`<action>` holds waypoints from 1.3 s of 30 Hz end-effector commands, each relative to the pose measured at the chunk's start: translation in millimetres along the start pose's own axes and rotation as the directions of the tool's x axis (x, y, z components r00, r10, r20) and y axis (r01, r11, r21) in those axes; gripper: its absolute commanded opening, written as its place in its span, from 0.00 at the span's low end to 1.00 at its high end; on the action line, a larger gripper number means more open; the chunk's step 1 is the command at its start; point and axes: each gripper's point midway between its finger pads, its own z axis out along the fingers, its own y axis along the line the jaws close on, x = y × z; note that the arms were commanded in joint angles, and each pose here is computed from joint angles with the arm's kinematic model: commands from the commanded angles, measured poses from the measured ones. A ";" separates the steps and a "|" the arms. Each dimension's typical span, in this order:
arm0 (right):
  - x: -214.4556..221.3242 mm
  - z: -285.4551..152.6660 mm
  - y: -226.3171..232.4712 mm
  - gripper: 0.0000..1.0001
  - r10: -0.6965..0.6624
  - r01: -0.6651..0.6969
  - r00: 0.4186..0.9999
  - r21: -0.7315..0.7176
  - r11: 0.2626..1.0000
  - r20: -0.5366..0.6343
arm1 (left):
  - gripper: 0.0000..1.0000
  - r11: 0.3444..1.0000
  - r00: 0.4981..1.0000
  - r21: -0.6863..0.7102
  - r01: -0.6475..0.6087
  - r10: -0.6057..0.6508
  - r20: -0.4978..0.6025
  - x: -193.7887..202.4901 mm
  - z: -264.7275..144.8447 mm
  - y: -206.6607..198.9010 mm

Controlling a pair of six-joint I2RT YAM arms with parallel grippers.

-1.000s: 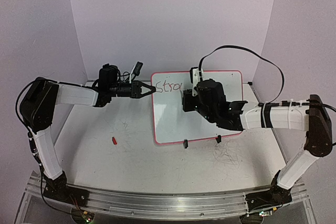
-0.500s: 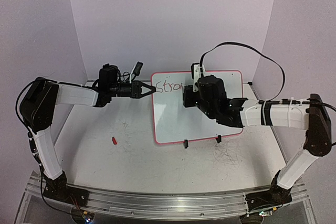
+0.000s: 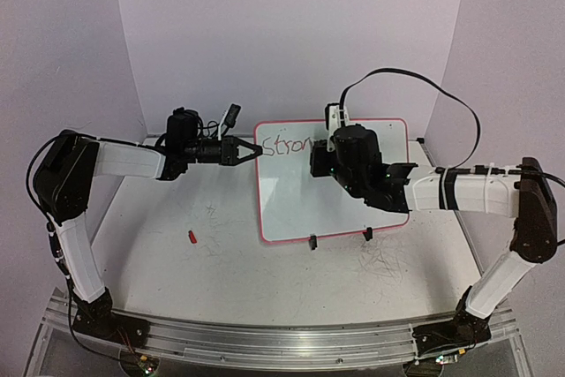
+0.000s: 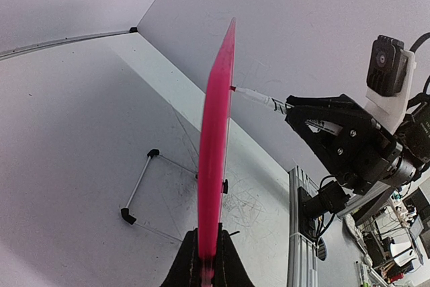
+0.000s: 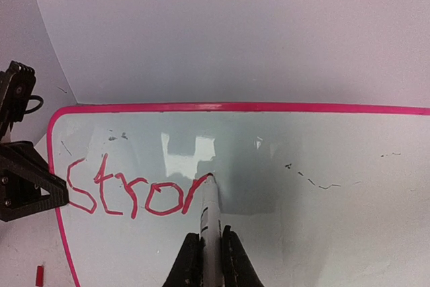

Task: Write a sentence on the whiteboard

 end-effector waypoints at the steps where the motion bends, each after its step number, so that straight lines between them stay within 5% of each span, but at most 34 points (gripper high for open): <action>1: -2.2 -0.6 -13.0 0.00 0.023 -0.023 1.000 0.047 0.999 0.004 | 0.00 0.997 0.999 0.051 -0.051 0.050 0.011 -9.0 0.7 -25.6; 25: 37.4 -12.1 -13.7 0.00 0.037 -0.036 0.995 0.006 0.999 -0.091 | 0.00 0.997 0.999 0.053 -0.051 0.051 0.010 -8.3 1.2 -26.6; 39: 14.9 -12.0 -8.6 0.00 0.046 -0.046 0.998 -0.001 0.999 -0.049 | 0.00 0.997 0.998 0.052 -0.061 0.060 0.011 -7.8 1.4 -28.5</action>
